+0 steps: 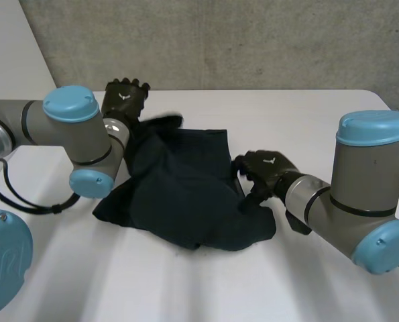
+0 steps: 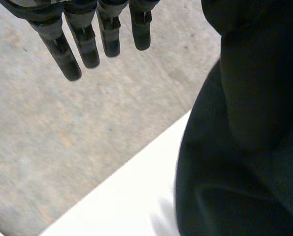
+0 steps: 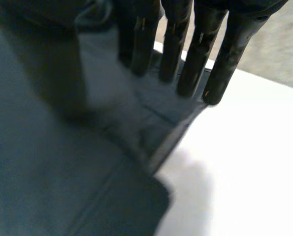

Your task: Fold the shorts.

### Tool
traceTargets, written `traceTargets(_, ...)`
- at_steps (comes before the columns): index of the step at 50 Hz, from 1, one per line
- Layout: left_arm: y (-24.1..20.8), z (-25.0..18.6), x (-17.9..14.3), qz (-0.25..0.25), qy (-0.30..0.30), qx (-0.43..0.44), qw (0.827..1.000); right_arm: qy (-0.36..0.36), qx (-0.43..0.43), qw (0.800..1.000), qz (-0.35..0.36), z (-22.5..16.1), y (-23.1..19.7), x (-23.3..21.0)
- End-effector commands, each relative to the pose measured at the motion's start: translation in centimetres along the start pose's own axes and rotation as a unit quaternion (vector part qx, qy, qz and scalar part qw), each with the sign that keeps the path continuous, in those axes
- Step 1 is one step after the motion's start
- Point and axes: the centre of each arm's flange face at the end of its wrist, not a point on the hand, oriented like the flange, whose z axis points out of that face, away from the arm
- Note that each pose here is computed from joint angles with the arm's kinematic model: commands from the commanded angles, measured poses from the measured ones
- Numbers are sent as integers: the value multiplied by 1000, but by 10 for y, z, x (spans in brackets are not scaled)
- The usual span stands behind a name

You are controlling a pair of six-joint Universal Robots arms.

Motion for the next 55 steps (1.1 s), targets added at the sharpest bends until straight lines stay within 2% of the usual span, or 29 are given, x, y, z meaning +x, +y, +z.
traceTargets(1, -32, -50, -21, -50, 18, -60, 997, 40, 17, 999, -25, -7, -8, 10)
traceTargets(5, -52, -88, -39, -87, 17, -73, 993, 33, 23, 997, -61, -27, -16, 7)
traceTargets(10, -61, -141, -37, -127, 61, -85, 986, 21, 1, 989, -147, -46, -4, 12)
traceTargets(12, -58, -158, -32, -136, 80, -94, 983, -5, -17, 984, -180, -54, 8, 7)
traceTargets(17, -27, -207, -13, -149, 122, -163, 967, -41, -44, 981, -183, -62, 27, -4)
traceTargets(21, -1, -223, -2, -150, 138, -211, 956, -53, -55, 981, -176, -63, 36, -7)
traceTargets(28, 36, -219, 15, -151, 154, -279, 936, -55, -53, 980, -181, -45, 48, -7)
traceTargets(36, 36, -199, 33, -181, 166, -270, 931, -32, -3, 983, -180, -24, 47, -11)
traceTargets(42, 22, -187, 40, -204, 165, -237, 936, -38, -9, 982, -183, -14, 53, -20)
traceTargets(49, 27, -166, 44, -189, 131, -221, 948, -31, -6, 981, -189, -2, 57, -23)
traceTargets(55, 29, -148, 55, -185, 118, -213, 952, 8, 10, 980, -197, 13, 54, -18)
